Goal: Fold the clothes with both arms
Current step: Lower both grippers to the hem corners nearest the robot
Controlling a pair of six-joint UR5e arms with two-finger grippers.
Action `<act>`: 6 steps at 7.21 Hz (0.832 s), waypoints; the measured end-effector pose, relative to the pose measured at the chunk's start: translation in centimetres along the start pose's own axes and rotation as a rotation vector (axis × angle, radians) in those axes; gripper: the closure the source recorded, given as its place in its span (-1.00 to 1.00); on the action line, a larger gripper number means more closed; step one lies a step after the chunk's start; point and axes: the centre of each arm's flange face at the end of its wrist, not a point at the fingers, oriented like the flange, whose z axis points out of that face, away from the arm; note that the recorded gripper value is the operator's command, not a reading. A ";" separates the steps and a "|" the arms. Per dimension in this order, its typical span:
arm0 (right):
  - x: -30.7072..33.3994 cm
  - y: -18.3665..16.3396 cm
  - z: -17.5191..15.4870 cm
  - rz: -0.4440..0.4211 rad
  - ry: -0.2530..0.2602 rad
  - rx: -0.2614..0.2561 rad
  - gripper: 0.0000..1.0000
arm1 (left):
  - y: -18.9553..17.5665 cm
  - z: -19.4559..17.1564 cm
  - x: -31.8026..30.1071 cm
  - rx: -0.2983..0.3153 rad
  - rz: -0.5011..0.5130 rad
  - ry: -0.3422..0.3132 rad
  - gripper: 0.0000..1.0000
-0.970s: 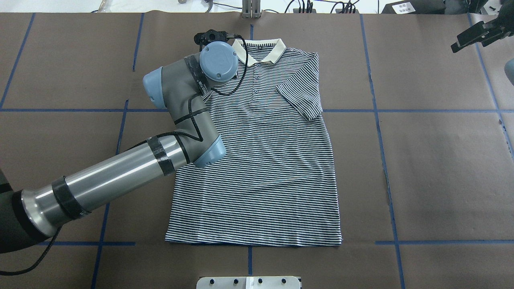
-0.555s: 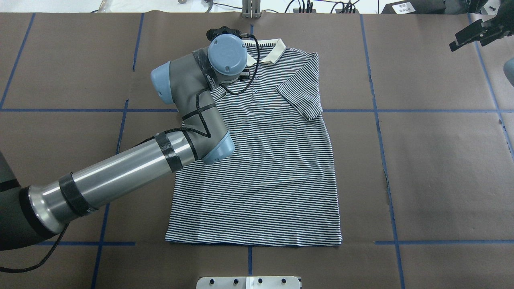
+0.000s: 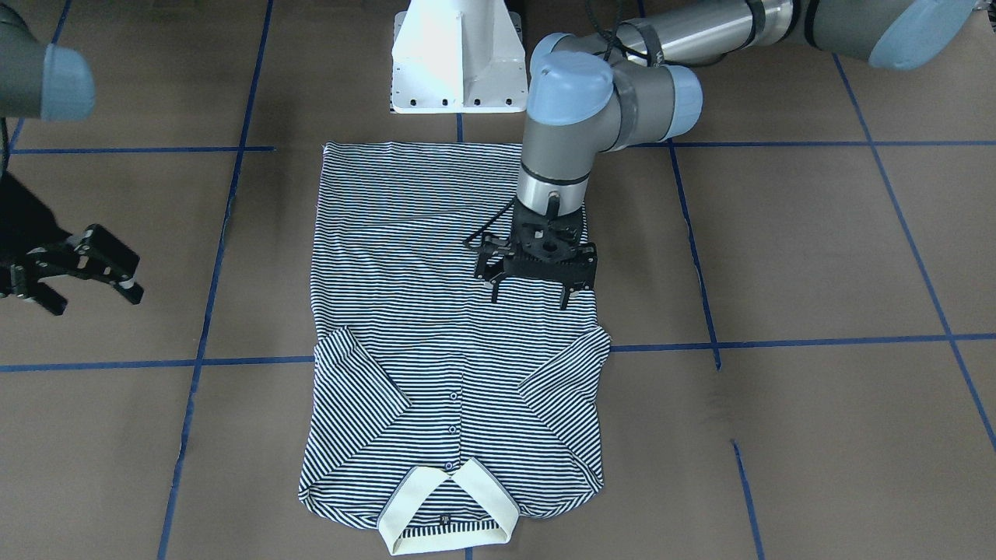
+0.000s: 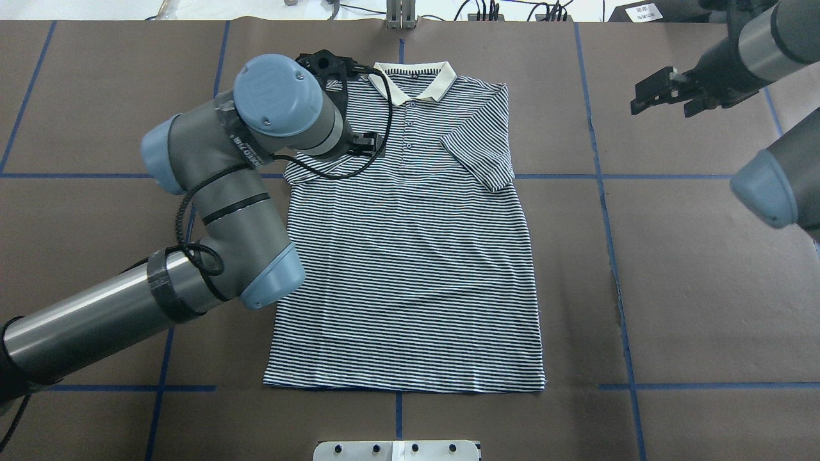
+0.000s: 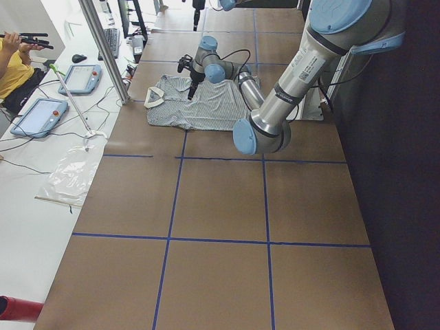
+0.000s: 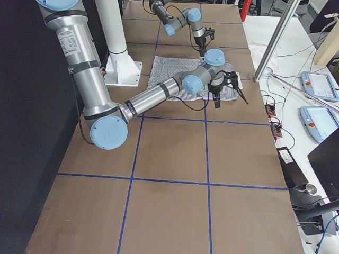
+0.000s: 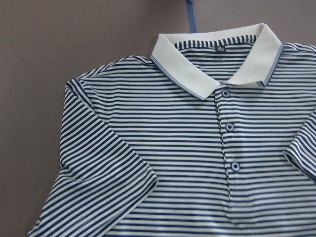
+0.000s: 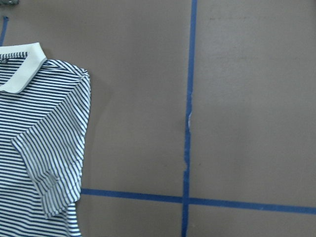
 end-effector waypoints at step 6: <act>-11.4 25.7 5.2 0.149 0.055 0.026 -0.89 | 16.8 -4.1 -5.5 -0.121 0.030 0.074 -0.69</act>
